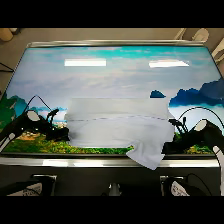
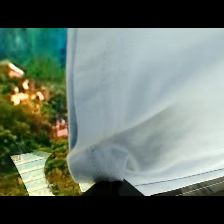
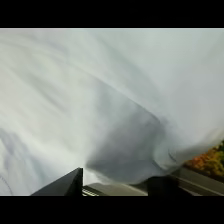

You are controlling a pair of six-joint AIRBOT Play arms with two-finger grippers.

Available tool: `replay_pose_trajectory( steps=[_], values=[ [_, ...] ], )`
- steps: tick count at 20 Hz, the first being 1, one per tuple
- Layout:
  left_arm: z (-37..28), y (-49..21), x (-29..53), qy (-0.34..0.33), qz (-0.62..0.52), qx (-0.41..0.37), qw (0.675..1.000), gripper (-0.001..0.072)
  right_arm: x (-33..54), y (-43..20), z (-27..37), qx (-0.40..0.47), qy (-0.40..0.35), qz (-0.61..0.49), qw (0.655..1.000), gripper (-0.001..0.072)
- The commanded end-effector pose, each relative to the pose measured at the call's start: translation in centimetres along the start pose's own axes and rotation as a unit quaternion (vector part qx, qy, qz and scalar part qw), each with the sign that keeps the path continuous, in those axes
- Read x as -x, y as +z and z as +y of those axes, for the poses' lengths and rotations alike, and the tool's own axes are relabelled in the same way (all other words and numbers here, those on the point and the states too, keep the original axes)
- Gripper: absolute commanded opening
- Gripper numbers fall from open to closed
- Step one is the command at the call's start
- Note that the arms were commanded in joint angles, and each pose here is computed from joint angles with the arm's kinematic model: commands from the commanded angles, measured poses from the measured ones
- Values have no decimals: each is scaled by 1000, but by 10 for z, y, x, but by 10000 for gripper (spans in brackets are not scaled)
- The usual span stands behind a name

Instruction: Fold the shirts.

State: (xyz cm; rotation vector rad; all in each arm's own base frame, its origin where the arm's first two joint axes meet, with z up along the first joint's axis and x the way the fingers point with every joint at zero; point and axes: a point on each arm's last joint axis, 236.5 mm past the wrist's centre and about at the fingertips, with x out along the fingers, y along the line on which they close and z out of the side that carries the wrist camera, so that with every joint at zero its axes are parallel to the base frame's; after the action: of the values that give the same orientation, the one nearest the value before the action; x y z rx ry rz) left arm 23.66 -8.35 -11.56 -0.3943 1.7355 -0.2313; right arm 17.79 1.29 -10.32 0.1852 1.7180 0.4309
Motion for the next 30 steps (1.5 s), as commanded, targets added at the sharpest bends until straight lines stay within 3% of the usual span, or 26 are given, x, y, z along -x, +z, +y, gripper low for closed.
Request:
replay_pose_trajectory(
  steps=[1,2,3,8,11,14,21,25,26,27,28,29,30],
  values=[
    [1,1,0,2,-3,-1,1000,23,-9,8,2,-34,5,-27,999,262],
    [1,2,0,1,-3,-1,1000,23,-8,8,1,-35,4,-27,999,101],
    [0,3,0,1,-6,-1,1000,23,-8,8,1,-34,3,-29,999,22],
    [-27,38,65,-4,-124,-55,991,19,52,46,3,47,-34,-100,993,21],
    [-40,69,109,-8,-187,-49,981,17,125,110,-11,70,-102,-215,969,21],
    [-46,110,118,-19,-207,-38,977,17,162,174,-23,63,-116,-308,942,21],
    [-69,214,108,-79,-204,-21,976,21,134,258,-55,29,-64,-351,934,22],
    [-67,225,80,-104,-172,25,979,22,110,272,-71,5,-56,-352,934,24],
    [-65,223,75,-105,-161,37,981,66,104,270,-71,10,-54,-344,937,66],
    [-64,220,72,-106,-154,41,982,283,101,269,-71,19,-54,-339,939,299],
    [-63,218,74,-107,-148,41,982,549,105,269,-69,35,-60,-339,938,589],
    [-62,216,80,-108,-147,41,982,612,109,265,-67,59,-68,-332,939,710],
    [-60,215,91,-110,-153,41,981,611,113,258,-69,79,-86,-316,942,714]
  ],
)
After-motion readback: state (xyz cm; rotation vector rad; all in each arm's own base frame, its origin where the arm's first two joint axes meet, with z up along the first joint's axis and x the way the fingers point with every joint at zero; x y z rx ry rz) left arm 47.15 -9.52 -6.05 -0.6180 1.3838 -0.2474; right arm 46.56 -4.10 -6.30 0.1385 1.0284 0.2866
